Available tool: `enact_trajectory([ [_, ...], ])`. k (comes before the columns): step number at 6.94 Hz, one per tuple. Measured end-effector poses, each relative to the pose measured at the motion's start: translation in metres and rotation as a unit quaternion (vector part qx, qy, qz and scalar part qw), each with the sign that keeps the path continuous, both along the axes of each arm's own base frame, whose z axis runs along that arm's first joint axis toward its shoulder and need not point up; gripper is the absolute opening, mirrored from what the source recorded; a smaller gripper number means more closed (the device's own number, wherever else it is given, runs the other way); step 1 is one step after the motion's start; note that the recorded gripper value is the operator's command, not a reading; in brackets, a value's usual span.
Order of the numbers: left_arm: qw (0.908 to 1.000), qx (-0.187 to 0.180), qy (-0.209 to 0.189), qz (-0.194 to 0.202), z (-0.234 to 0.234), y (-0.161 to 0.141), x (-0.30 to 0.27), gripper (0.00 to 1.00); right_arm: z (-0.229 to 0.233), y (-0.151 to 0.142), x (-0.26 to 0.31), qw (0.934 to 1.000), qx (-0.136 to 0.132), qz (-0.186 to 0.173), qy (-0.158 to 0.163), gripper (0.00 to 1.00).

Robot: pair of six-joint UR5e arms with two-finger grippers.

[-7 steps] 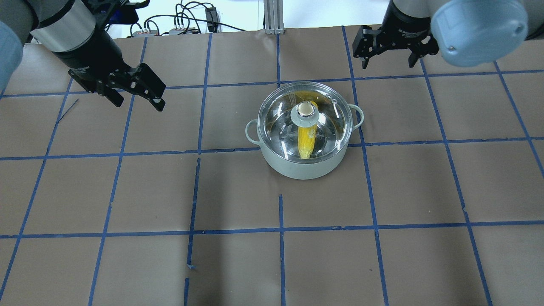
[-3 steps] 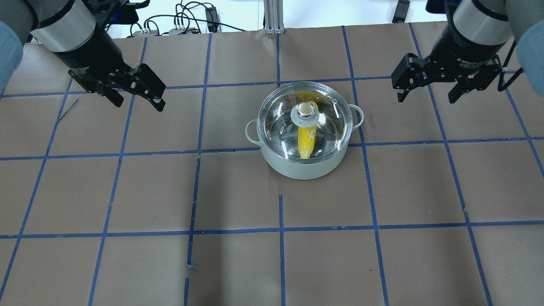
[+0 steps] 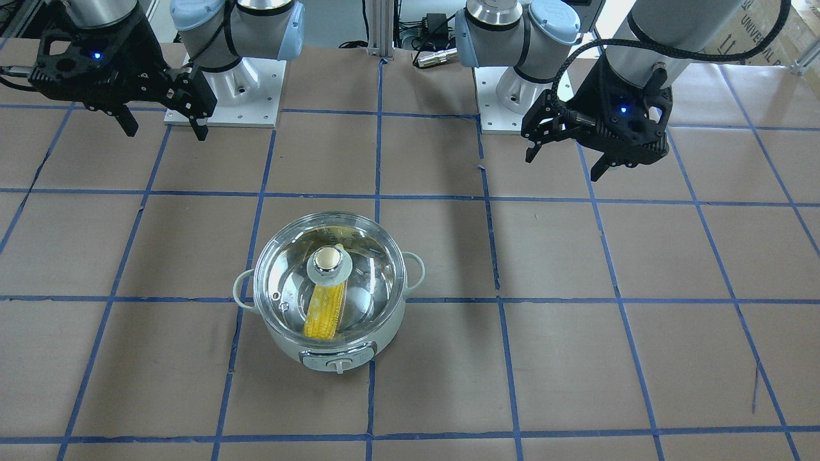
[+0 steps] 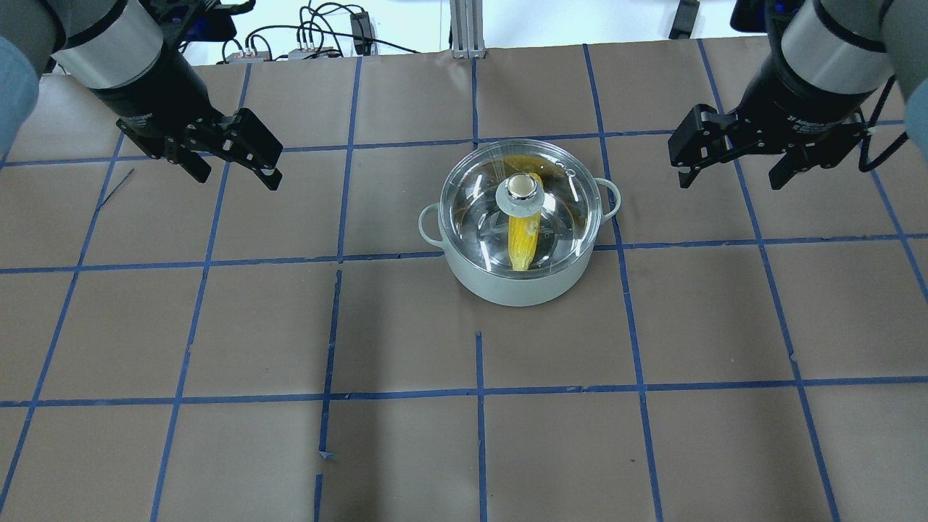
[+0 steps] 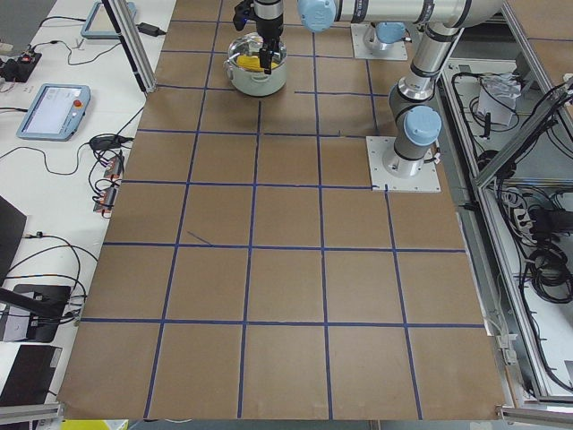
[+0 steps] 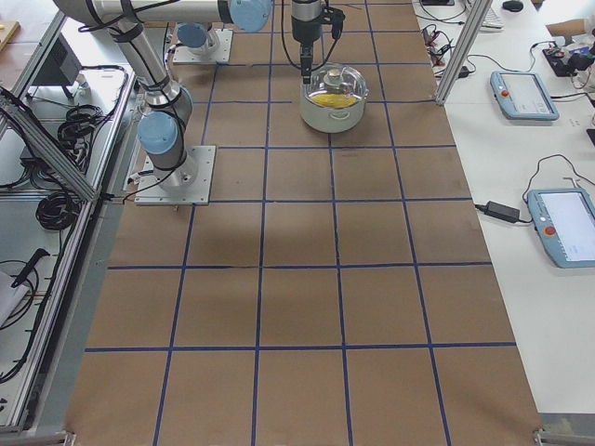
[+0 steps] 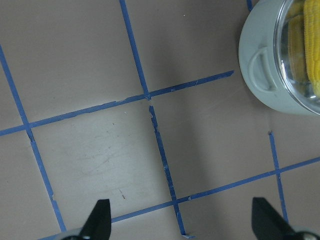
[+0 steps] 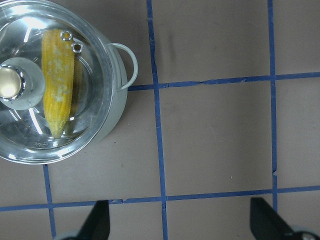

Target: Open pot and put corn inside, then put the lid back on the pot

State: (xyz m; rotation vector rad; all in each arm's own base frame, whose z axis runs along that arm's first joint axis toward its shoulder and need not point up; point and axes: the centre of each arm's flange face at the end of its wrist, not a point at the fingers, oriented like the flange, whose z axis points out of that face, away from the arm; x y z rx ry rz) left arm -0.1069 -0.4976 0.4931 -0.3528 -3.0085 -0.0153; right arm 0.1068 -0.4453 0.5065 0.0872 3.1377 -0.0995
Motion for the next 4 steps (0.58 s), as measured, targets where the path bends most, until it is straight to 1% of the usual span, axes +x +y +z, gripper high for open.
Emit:
enact_trajectory([
  [2,1.0000,0.000,0.000,0.000,0.0001,-0.0004,0.0001,1.00,0.0024,0.0036,0.0030,0.9999,-0.004,0.003,0.009,1.00],
  [4,1.0000,0.000,0.000,0.001,-0.0009,-0.0022,0.0010,1.00,0.0045,0.0052,0.0033,0.9999,-0.007,0.003,0.011,1.00],
])
